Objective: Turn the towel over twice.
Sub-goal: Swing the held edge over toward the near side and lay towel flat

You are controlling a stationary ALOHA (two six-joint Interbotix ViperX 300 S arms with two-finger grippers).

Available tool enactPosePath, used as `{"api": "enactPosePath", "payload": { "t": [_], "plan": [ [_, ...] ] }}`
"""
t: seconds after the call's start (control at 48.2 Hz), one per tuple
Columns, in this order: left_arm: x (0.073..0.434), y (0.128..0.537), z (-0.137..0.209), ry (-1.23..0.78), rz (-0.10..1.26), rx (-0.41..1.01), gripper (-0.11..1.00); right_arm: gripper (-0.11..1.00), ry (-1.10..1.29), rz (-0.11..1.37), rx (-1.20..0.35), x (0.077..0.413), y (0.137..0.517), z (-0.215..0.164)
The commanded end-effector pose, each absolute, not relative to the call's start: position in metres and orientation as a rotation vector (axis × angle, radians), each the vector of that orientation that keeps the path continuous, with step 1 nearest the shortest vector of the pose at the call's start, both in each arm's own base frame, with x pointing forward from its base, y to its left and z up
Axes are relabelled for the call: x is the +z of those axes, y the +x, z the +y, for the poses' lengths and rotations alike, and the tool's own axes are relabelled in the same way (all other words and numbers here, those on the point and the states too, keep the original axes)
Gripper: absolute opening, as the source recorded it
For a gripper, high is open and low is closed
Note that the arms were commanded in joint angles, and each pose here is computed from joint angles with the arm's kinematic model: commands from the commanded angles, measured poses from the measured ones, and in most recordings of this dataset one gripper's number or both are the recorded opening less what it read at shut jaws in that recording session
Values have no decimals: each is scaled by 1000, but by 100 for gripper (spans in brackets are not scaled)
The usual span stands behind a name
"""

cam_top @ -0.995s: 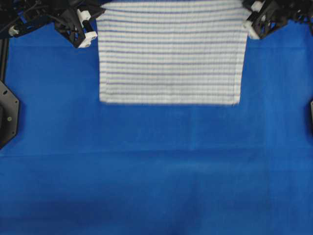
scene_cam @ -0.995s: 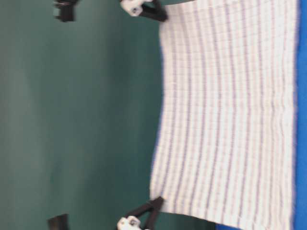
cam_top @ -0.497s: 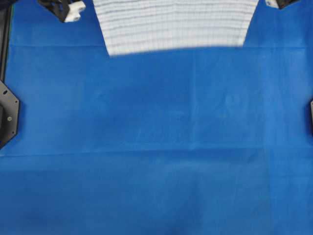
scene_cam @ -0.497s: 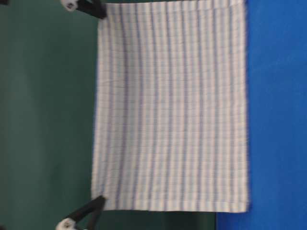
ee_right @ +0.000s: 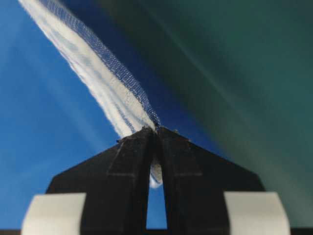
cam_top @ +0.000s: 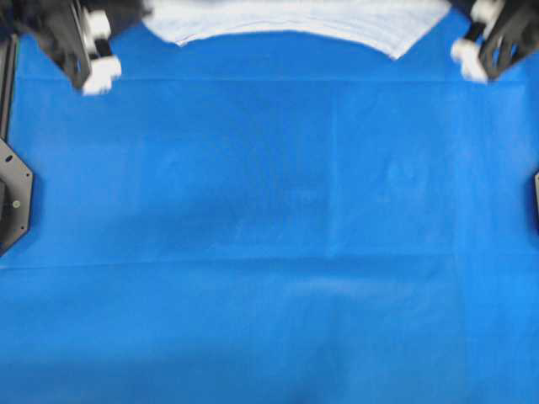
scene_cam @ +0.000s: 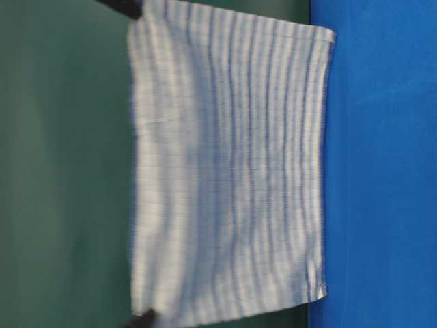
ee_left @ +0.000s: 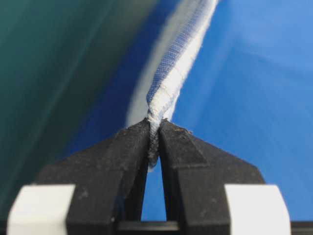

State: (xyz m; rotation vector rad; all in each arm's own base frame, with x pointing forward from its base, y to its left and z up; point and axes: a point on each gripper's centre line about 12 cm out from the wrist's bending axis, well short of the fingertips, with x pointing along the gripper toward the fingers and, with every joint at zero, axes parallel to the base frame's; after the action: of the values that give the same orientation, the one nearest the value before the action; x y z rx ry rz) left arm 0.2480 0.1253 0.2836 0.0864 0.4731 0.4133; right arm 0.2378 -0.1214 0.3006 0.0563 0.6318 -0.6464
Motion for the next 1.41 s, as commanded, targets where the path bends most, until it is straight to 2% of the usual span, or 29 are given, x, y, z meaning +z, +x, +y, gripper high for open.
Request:
{"api": "enactPosePath", "payload": {
  "t": [0.0, 0.477, 0.85, 1.078, 1.389],
  "plan": [
    [272, 252, 112, 81, 495, 366, 5, 8, 72, 648, -603, 293, 242, -108],
    [199, 255, 35, -24, 655, 122, 5, 8, 219, 746, -365, 217, 253, -31],
    [149, 263, -4, -126, 733, 35, 5, 8, 278, 895, -275, 159, 268, 10],
    [134, 268, -23, -98, 781, -28, 5, 8, 311, 903, -208, 151, 276, 34],
    [133, 275, -43, -74, 789, -92, 5, 8, 332, 924, -160, 147, 275, 61]
  ]
}}
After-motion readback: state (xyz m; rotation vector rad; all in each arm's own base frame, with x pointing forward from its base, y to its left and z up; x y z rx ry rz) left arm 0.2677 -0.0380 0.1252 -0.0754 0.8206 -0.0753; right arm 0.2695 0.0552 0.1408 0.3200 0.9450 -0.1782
